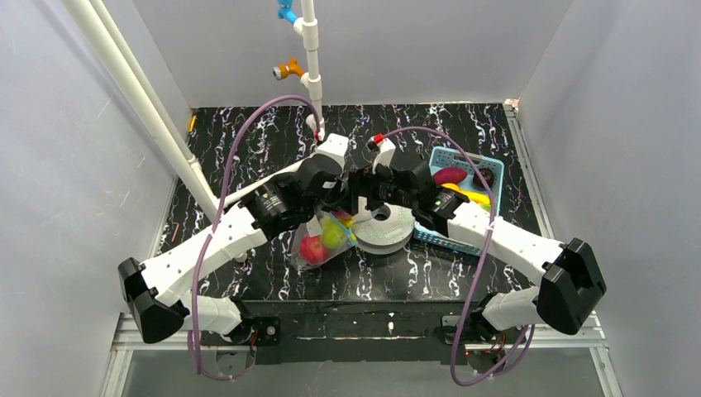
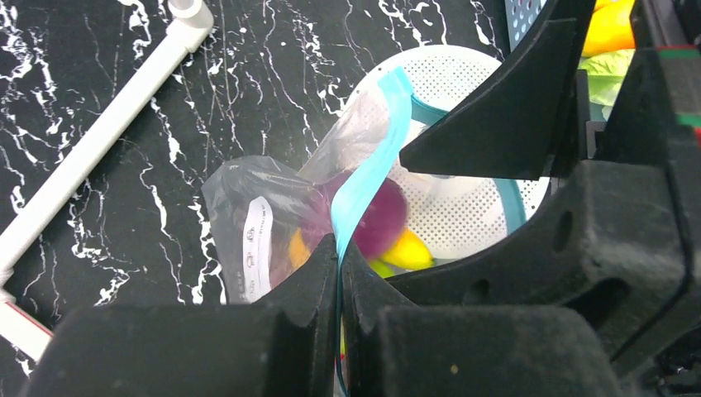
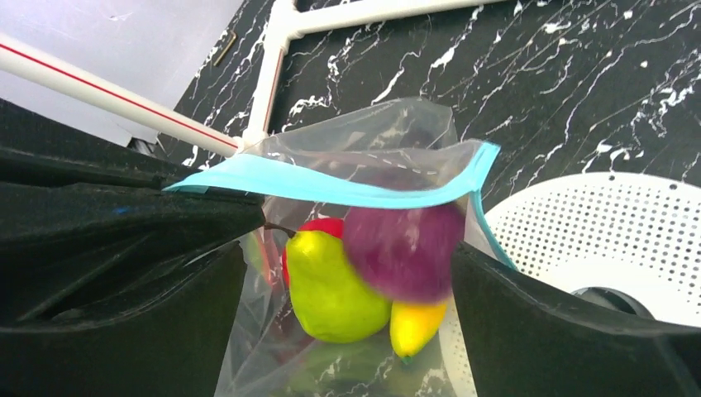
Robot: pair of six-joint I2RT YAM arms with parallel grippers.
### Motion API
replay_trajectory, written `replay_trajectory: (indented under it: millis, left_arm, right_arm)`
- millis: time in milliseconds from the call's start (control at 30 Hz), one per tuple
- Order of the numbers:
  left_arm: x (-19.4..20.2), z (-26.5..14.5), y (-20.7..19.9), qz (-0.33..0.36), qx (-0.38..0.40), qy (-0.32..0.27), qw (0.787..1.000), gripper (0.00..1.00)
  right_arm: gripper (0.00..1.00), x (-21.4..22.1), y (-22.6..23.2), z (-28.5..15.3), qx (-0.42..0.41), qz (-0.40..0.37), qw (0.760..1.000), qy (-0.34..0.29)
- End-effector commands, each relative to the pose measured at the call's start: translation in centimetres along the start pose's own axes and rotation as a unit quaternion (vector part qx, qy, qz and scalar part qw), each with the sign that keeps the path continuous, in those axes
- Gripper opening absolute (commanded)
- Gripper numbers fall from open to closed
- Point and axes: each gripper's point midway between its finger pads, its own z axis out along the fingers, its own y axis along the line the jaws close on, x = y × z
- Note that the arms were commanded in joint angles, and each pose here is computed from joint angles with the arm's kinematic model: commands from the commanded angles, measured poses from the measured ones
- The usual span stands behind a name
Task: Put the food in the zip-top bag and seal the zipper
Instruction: Place the fake vegetable in the zipper food storage bag, then pick up the fake fruit from the bin.
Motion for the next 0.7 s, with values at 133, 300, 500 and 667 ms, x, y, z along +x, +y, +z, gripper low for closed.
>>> replay_trajectory:
  millis: [133,300,500,667]
  left_arm:
    - [-1.9,-1.4,2.5,-0.017,-0.07,-0.021,0.997,0.0]
    - [-0.7,-1.2,4.2,-0.011,-0.116,-0.014,0.993,0.0]
    - [0.1,-0.6,4.5,-0.008,-0.124,-0.006,0.992,0.0]
    - [0.1,-0.3,4.0,-0.005,-0.112,-0.003,0.994,0.0]
  right_arm:
    - [0.98,-3.4,2.6,-2.6,-0.024,-0.042,0.998,-0.03]
    - [0.98,-5.9,3.4,-5.7,-0.014,-0.056,0.996,-0.072]
    - [0.98,-8.7,0.9,-9.9,0.059,-0.079,0.986,-0.133]
    - [0.98,-9.9,-7.7,-13.0,0.225,0.001,0.955,-0.191]
